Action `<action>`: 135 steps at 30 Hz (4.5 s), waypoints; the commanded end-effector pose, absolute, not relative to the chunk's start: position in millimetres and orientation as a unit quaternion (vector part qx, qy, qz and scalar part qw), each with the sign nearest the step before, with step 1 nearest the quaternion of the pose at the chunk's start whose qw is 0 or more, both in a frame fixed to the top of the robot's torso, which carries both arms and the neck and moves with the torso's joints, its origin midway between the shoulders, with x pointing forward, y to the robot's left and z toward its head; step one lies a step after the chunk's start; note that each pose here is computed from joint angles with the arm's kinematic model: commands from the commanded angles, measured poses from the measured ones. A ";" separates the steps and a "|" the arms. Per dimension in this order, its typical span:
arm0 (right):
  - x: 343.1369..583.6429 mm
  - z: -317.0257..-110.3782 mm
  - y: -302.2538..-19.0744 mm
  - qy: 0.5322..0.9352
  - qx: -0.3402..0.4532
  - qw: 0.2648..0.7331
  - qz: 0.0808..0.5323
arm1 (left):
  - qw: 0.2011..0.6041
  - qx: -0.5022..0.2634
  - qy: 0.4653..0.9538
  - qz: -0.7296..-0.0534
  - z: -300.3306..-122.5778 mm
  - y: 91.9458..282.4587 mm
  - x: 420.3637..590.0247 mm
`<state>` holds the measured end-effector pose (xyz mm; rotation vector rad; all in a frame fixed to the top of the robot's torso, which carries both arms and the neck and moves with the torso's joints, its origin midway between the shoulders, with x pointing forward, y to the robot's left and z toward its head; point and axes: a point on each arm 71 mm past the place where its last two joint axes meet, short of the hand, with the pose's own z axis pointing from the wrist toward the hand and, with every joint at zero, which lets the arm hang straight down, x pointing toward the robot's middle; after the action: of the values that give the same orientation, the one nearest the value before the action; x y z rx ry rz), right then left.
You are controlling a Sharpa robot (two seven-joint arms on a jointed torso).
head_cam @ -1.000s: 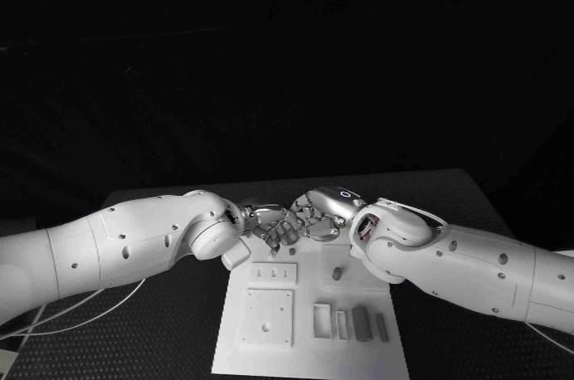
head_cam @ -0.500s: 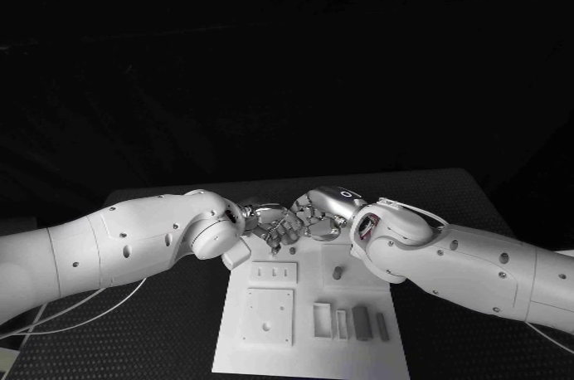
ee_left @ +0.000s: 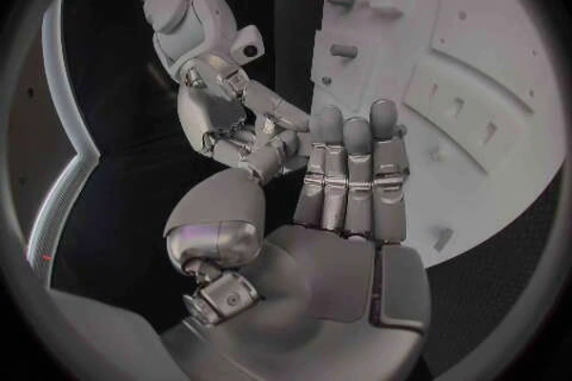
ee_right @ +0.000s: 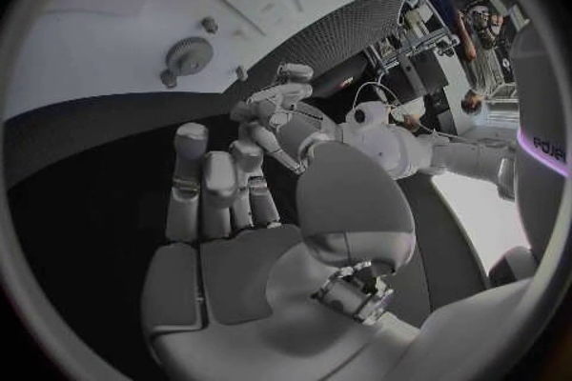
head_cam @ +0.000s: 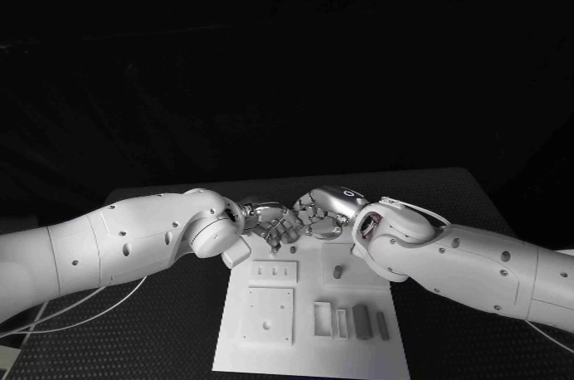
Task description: Assemble the parts on the task board
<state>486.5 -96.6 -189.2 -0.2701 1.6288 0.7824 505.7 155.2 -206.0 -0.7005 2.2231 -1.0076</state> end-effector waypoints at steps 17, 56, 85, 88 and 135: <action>485.9 -196.1 -98.3 0.718 -0.111 0.591 0.352 | 0.297 -0.260 0.827 -0.399 -200.7 152.9 507.3; 533.6 -179.2 -192.0 0.692 0.057 0.633 0.342 | 0.351 -0.147 0.898 -0.223 -218.2 179.9 501.2; 544.2 -166.1 -198.8 0.685 0.069 0.642 0.339 | 0.391 -0.115 0.897 -0.173 -252.5 172.6 481.1; 543.9 -166.1 -198.0 0.685 0.068 0.641 0.340 | 0.393 -0.113 0.896 -0.174 -252.6 170.7 480.8; 542.6 -167.2 -194.4 0.693 0.064 0.632 0.342 | 0.369 -0.086 0.913 -0.154 -265.5 162.1 475.9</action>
<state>543.2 -196.5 -167.0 0.1579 1.5751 0.7718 478.1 164.6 -263.9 -0.2422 2.3217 -0.3993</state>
